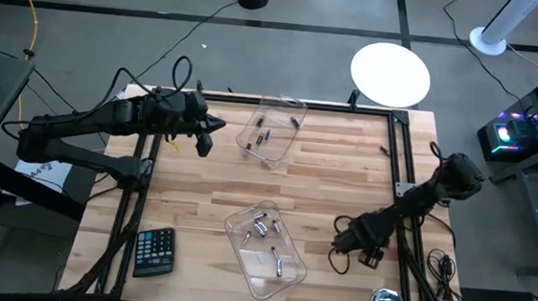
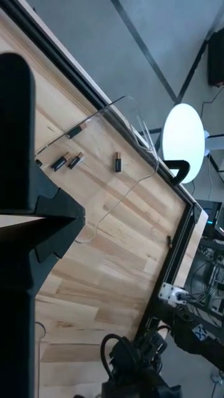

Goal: Sort batteries
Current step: Put the black battery into the top transparent bin

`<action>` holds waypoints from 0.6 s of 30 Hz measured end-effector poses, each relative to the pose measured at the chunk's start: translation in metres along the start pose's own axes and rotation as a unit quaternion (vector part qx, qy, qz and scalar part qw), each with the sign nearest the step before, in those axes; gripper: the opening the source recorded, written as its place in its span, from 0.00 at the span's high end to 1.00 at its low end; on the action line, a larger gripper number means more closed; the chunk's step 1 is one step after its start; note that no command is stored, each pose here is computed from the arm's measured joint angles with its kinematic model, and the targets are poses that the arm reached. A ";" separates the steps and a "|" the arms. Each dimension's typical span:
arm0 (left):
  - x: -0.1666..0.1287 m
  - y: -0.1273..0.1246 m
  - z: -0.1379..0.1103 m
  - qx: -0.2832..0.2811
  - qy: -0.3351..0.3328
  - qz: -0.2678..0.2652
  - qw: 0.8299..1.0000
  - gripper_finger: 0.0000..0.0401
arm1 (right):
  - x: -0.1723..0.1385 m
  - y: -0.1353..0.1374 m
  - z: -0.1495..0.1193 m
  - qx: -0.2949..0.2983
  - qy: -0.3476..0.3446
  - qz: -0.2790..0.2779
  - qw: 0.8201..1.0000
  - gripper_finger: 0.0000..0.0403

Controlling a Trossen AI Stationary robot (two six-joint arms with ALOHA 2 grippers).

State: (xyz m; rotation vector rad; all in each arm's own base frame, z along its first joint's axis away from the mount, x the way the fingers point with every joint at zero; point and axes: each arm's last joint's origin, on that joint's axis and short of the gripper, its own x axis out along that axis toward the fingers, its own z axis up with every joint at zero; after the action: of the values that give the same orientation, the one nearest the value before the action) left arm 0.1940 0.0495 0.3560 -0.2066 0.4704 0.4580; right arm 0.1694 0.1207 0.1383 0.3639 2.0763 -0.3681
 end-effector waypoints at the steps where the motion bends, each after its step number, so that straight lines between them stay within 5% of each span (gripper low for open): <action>1: 0.000 0.000 0.000 0.000 0.000 0.000 1.000 1.00 | 0.006 -0.002 -0.001 -0.002 0.008 0.004 1.000 0.40; 11: 0.000 0.000 0.000 -0.013 0.001 0.000 1.000 1.00 | 0.037 -0.007 0.001 0.015 0.031 0.071 0.997 0.47; 18: 0.001 0.000 0.000 -0.013 0.002 0.000 1.000 1.00 | 0.017 -0.001 0.015 0.012 -0.036 0.075 0.996 0.95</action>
State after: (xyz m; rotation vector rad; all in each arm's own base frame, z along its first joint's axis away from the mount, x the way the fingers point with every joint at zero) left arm 0.1943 0.0496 0.3554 -0.2322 0.4679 0.4650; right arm 0.1721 0.1156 0.1159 0.5107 1.9620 -0.3117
